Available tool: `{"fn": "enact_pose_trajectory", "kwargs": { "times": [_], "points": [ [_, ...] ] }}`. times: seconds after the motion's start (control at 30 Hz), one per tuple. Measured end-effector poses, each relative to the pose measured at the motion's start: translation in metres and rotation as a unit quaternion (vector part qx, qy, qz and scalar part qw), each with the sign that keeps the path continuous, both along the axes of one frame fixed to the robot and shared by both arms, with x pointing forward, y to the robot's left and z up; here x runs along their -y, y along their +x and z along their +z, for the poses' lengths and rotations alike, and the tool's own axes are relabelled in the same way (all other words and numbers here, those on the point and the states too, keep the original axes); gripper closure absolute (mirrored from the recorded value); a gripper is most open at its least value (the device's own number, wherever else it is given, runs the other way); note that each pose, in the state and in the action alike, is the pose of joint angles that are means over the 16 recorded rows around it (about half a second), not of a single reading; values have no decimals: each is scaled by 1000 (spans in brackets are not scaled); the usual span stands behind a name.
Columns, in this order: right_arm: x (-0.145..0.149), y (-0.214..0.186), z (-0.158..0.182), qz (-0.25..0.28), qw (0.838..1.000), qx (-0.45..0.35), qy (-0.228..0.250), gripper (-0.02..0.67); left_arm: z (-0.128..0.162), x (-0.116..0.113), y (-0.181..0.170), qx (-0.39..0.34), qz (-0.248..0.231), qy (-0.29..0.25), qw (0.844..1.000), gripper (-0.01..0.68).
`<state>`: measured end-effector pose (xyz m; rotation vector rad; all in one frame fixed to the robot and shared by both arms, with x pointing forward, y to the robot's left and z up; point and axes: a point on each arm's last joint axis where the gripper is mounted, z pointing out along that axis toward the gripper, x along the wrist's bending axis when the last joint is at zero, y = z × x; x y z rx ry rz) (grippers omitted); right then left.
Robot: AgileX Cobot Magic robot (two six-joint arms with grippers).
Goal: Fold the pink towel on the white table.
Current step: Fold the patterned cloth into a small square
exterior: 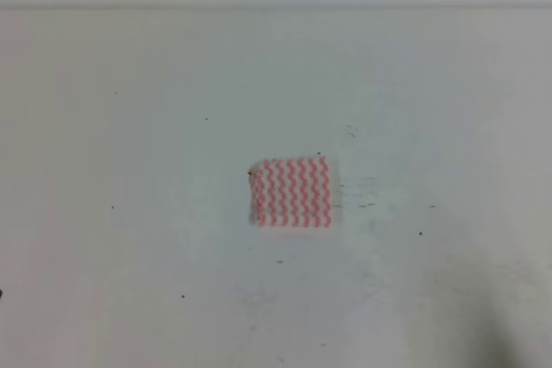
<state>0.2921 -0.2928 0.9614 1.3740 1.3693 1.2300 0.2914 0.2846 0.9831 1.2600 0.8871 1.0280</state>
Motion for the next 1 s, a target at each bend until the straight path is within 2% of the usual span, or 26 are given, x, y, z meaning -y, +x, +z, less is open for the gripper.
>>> {"fn": "enact_pose_trajectory", "kwargs": {
  "times": [0.2, 0.6, 1.0],
  "points": [
    [0, 0, -1, 0, 1000, 1, 0, 667, -3, 0, 0, -24, 13, 6, 1000, 677],
    [0, 0, -1, 0, 1000, 2, 1, 667, -18, -7, 2, -107, 81, 18, 991, 677],
    [0, 0, -1, 0, 1000, 3, 2, 667, -28, -9, 0, -160, 96, 37, 982, 677]
  ]
}}
